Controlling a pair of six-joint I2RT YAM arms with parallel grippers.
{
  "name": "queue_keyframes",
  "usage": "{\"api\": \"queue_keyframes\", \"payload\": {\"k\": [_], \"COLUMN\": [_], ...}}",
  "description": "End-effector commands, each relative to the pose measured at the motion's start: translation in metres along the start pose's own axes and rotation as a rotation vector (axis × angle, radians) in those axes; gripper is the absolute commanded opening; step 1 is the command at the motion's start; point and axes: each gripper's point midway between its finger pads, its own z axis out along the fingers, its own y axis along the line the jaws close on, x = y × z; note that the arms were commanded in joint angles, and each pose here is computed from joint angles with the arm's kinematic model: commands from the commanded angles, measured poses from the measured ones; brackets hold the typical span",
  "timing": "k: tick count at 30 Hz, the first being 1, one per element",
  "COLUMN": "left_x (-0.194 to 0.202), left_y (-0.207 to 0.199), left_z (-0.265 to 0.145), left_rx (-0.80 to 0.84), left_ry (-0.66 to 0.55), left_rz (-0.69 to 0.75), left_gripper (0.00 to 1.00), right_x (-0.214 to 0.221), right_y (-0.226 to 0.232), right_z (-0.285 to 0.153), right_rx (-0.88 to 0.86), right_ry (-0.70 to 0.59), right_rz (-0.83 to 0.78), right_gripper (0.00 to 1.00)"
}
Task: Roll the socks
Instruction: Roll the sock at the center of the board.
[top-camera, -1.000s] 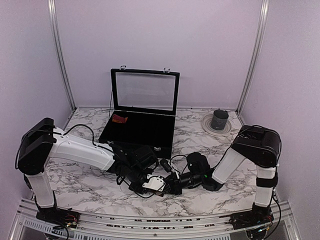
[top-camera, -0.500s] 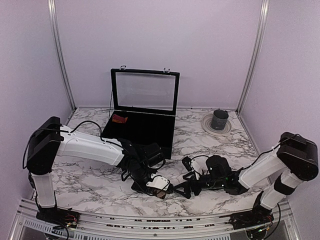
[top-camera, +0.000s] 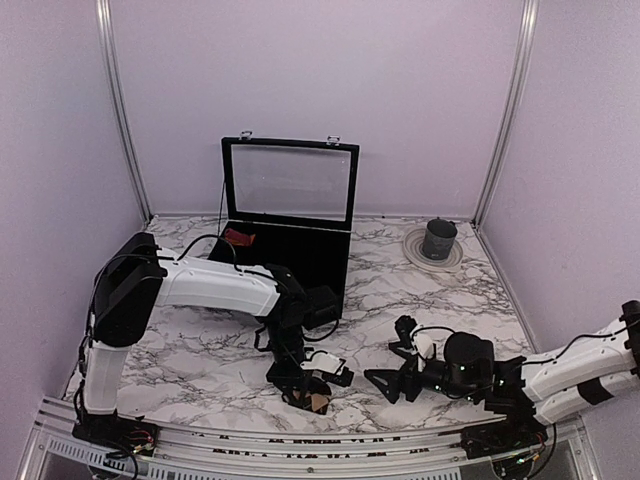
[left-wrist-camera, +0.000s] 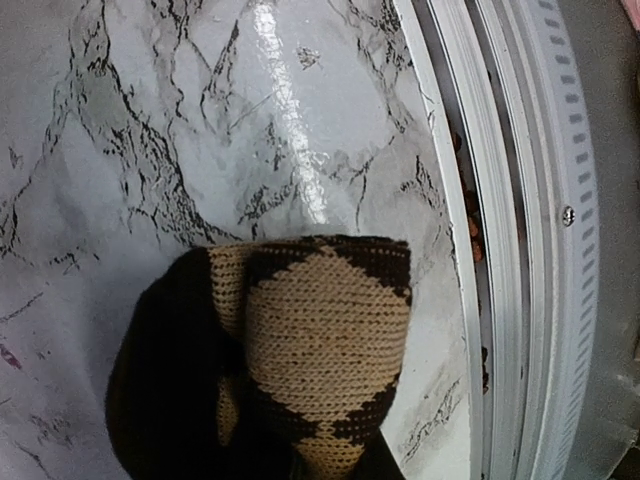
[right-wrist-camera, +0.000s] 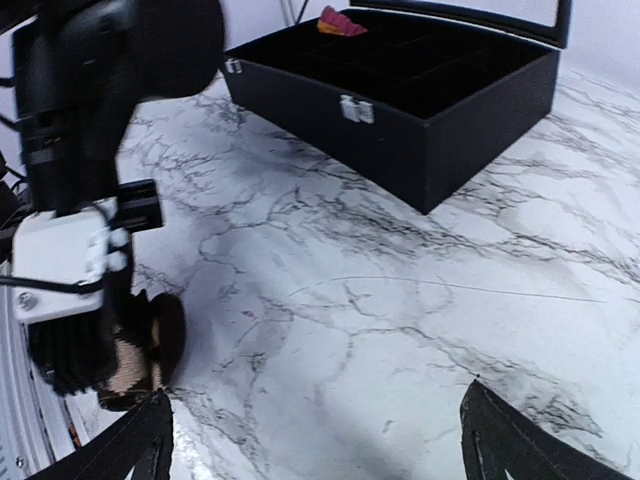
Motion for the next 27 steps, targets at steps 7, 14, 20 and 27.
{"api": "queue_keyframes", "payload": {"k": [7, 14, 20, 27], "left_x": [0.042, 0.046, 0.048, 0.049], "left_y": [-0.014, -0.009, -0.004, 0.001], "left_z": [0.028, 0.036, 0.040, 0.042], "left_rx": [0.403, 0.426, 0.429, 0.414], "left_ry": [0.111, 0.133, 0.141, 0.144], "left_rz": [-0.386, -0.408, -0.418, -0.412], "left_gripper": [0.08, 0.08, 0.08, 0.10], "right_x": [0.029, 0.047, 0.062, 0.080], "right_y": [0.095, 0.134, 0.159, 0.150], "right_z": [0.010, 0.041, 0.071, 0.086], "right_rx": [-0.276, -0.369, -0.447, -0.423], "right_ry": [0.067, 0.109, 0.154, 0.214], "right_rz": [-0.455, -0.644, -0.743, -0.756], "right_gripper": [0.47, 0.43, 0.40, 0.27]}}
